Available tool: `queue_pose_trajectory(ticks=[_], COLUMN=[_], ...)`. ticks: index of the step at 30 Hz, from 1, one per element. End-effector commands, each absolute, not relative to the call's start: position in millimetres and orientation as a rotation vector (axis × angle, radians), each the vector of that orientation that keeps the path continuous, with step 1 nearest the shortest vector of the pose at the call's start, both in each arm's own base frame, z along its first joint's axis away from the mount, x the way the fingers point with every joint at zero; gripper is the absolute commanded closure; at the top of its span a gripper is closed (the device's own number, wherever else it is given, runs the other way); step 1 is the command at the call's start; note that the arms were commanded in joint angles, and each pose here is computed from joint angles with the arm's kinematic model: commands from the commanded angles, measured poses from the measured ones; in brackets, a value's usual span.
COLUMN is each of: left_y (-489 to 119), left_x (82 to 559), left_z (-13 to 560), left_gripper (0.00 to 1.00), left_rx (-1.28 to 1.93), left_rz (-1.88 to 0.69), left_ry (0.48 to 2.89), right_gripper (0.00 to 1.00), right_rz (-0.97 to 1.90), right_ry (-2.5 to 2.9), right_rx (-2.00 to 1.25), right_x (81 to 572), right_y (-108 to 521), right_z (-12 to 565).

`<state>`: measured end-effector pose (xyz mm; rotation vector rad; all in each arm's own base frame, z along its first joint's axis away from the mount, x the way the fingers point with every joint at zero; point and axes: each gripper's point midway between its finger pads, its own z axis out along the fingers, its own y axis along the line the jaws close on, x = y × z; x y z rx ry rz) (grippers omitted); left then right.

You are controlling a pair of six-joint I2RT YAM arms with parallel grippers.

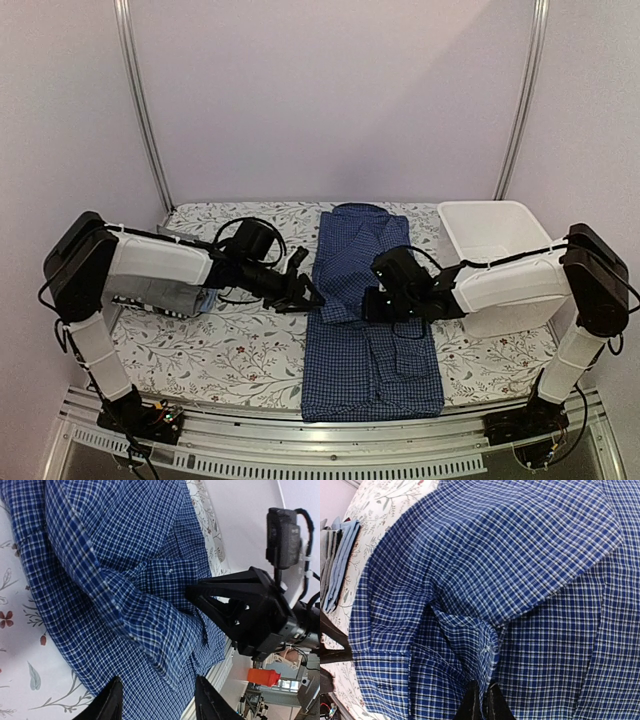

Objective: Fold and stack the long sleeve shirts
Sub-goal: Fold the sleeve of the 1/3-folded shirt.

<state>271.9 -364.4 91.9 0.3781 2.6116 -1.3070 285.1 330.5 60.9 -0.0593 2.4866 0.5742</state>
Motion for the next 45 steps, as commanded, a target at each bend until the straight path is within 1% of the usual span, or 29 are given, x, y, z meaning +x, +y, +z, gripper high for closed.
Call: queue_pose_trajectory(ticks=[1, 7, 9, 11, 12, 14, 17, 20, 24, 27, 31, 35, 39, 45], left_y=[-370, -355, -350, -351, -351, -351, -347, -343, -337, -337, -341, -341, -336, -337], left_x=[270, 278, 280, 284, 284, 283, 283, 282, 279, 274, 268, 262, 259, 257], left_z=[87, 84, 83, 85, 82, 78, 74, 73, 65, 64, 61, 55, 49, 51], left_gripper=[0.51, 0.51, 0.51, 0.51, 0.51, 0.51, 0.52, 0.54, 0.55, 0.53, 0.52, 0.52, 0.53, 0.59], left_rx=[0.403, 0.33, 0.315, 0.328, 0.33, 0.332, 0.315, 0.32, 0.339, 0.375, 0.414, 0.43, 0.436, 0.452], left_rz=[-1.301, -1.335, -1.351, -1.381, -1.386, -1.396, -1.4, -1.4, -1.342, -1.347, -1.355, -1.333, -1.288, -1.303], left_ry=[2.636, 2.627, 2.632, 2.604, 2.61, 2.62, 2.627, 2.632, 2.673, 2.682, 2.697, 2.725, 2.752, 2.75], right_gripper=[1.0, 1.0, 0.93, 0.82, 0.78, 0.75, 0.73, 0.7, 0.63, 0.62, 0.6, 0.58, 0.57, 0.58], right_rz=[0.632, 0.703, 0.715, 0.724, 0.73, 0.761, 0.789, 0.754, 0.659, 0.642, 0.679, 0.751, 0.795, 0.779], right_ry=[2.446, 2.421, 2.433, 2.449, 2.451, 2.432, 2.42, 2.433, 2.469, 2.506, 2.492, 2.448, 2.445, 2.466], right_rx=[-0.13, -0.345, -0.405, -0.424, -0.426, -0.437, -0.449, -0.398, -0.235, -0.099, 0.026, 0.121, 0.135, 0.185], right_x=[292, 267, 261, 260, 260, 261, 262, 266, 282, 291, 310, 332, 346, 359], right_y=[353, 405, 417, 423, 425, 431, 437, 424, 377, 340, 314, 303, 310, 310], right_z=[85, 103, 97, 90, 89, 96, 105, 108, 101, 91, 87, 88, 83, 66])
